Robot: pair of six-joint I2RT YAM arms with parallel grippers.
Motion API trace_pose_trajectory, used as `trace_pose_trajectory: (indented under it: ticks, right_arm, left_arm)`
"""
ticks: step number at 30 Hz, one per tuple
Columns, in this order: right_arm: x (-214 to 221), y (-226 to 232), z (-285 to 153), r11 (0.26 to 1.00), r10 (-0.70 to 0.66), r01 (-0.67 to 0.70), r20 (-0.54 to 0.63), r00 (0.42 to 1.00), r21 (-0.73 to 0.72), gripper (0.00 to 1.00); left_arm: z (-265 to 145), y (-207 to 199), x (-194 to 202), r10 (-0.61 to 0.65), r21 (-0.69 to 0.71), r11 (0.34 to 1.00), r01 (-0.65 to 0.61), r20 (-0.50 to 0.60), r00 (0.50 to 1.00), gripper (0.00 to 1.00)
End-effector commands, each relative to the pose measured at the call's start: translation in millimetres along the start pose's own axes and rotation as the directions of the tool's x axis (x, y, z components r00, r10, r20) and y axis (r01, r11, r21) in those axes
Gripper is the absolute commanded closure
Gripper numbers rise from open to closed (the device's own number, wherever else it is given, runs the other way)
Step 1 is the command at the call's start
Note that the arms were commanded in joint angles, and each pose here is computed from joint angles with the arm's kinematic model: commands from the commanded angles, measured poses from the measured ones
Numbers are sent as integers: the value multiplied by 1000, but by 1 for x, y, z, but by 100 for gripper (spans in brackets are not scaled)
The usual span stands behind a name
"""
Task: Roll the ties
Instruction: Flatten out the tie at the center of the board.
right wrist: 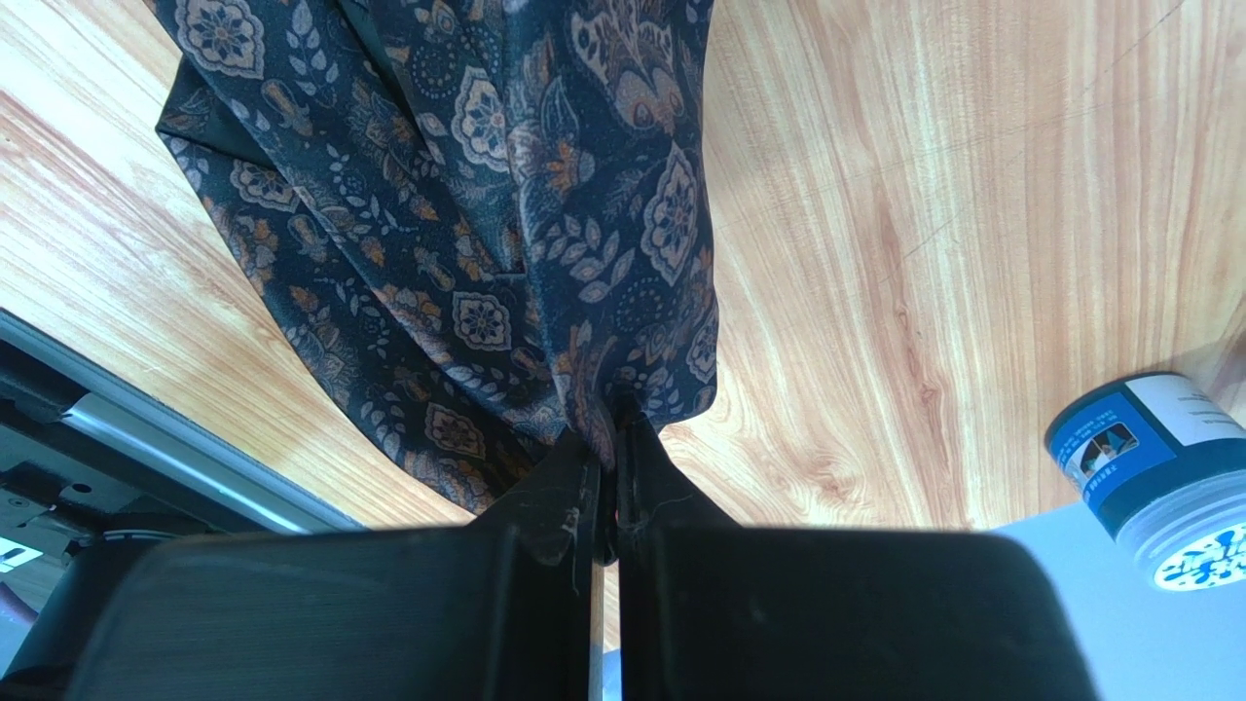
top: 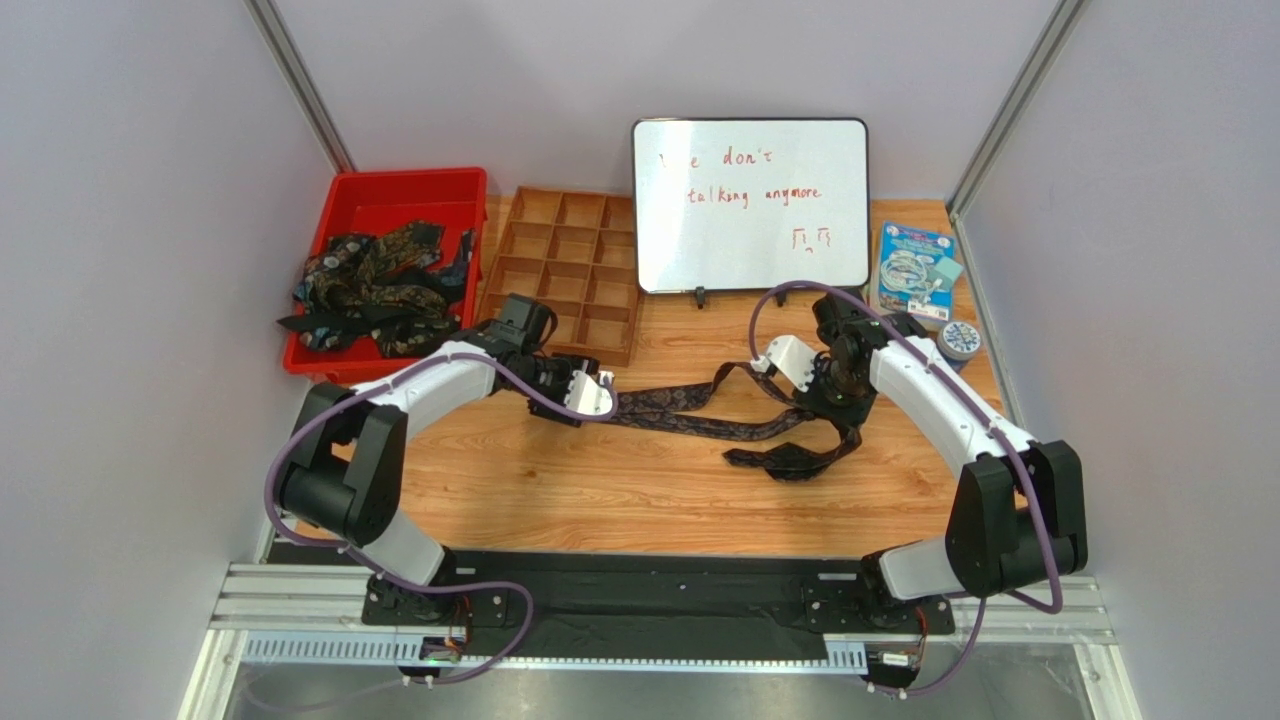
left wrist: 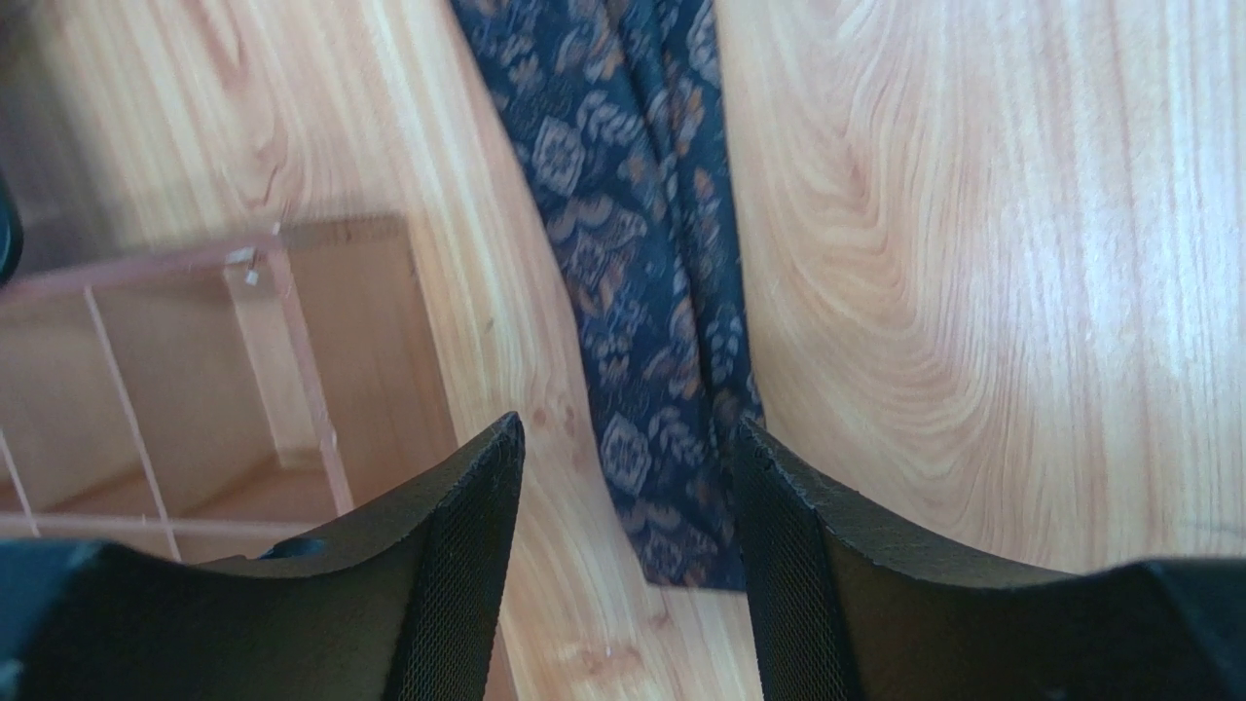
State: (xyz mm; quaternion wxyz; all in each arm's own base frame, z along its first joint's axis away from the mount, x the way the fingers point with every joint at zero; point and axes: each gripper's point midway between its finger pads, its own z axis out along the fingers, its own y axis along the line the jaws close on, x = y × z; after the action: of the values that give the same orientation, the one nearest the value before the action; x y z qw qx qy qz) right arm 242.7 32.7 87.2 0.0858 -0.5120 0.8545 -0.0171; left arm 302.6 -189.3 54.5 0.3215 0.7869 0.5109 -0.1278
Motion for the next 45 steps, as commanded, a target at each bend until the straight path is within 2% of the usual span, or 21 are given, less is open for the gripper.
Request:
trace_pose_trajectory:
  ticks: [1, 9, 16, 17, 19, 20, 22, 23, 25, 26, 28, 31, 34, 36, 37, 39, 40, 41, 42, 44, 45]
  right_arm:
    - [-9, -12, -13, 999, -23, 22, 29, 999, 41, 100]
    - [-11, -19, -14, 998, -8, 6, 32, 999, 61, 100]
    - [-15, -30, -19, 996, 9, -14, 59, 998, 89, 100]
    - [-16, -30, -20, 996, 7, -13, 63, 998, 91, 100]
    - [-18, -32, -20, 995, 5, -11, 70, 998, 95, 100]
    - [-18, -33, -21, 995, 1, -8, 71, 998, 99, 100]
    - [-17, -38, -24, 994, -1, -7, 75, 997, 112, 100]
    - [-17, -41, -28, 992, -4, -6, 83, 997, 124, 100]
    - [-11, -48, -35, 990, -9, -3, 82, 997, 143, 100]
    - [-7, -49, -41, 989, -11, -1, 83, 996, 149, 100]
    - [7, -43, -50, 993, -18, 9, 72, 997, 119, 100]
    - [34, -18, -60, 997, -37, 33, 55, 998, 71, 100]
    - [67, 20, -70, 992, -120, 119, 28, 992, 44, 100]
    - [87, 50, -81, 981, -192, 192, 16, 981, 25, 100]
    - [94, 60, -77, 955, -297, 297, 9, 955, -2, 100]
    - [100, 77, -73, 915, -402, 403, 28, 915, -24, 100]
    - [100, 78, -67, 868, -493, 494, 34, 869, -44, 100]
    - [105, 87, -51, 835, -538, 538, 37, 842, -114, 99]
    - [103, 83, -43, 817, -564, 563, 31, 825, -123, 98]
    - [100, 80, -21, 802, -562, 553, 28, 826, -224, 96]
    - [89, 70, -14, 803, -563, 556, 35, 826, -216, 96]
  left_arm:
    - [14, 1, -13, 93, 14, 995, -94, 38, 995, 39]
    - [31, -4, -2, 56, 17, 998, -56, -17, 998, 46]
    - [32, -10, 3, 78, 47, 996, -75, -82, 994, 51]
    - [35, -11, 4, 70, 53, 996, -66, -91, 993, 60]
    - [34, 0, 8, 39, 29, 999, -36, -127, 991, 70]
    - [36, 2, 11, -31, 18, 999, 34, -141, 989, 82]
    - [29, 22, 12, -97, -32, 995, 93, -180, 979, 92]
    - [23, 20, 11, -167, -31, 986, 164, -196, 966, 100]
    - [1, 36, -5, -194, -63, 981, 185, -183, 964, 100]
    - [-8, 25, -14, -239, -22, 971, 239, -167, 957, 100]
    - [-38, 30, -40, -258, -51, 966, 254, -114, 959, 100]
    - [-70, 3, -70, -317, -12, 948, 317, -55, 947, 100]
    - [-96, -42, -85, -384, 64, 920, 387, -59, 922, 100]
    - [-108, -86, -89, -420, 174, 886, 429, -88, 903, 100]
    - [-119, -107, -93, -431, 214, 870, 443, -104, 896, 100]
    - [-123, -128, -93, -439, 261, 851, 455, -121, 890, 100]
    - [-124, -140, -91, -441, 304, 831, 465, -150, 885, 100]
    - [-123, -144, -87, -440, 324, 819, 473, -175, 881, 100]
    - [-120, -146, -83, -448, 344, 800, 492, -202, 871, 100]
    - [-111, -148, -72, -491, 406, 719, 564, -278, 826, 100]
    - [-103, -141, -67, -516, 423, 678, 601, -308, 799, 100]
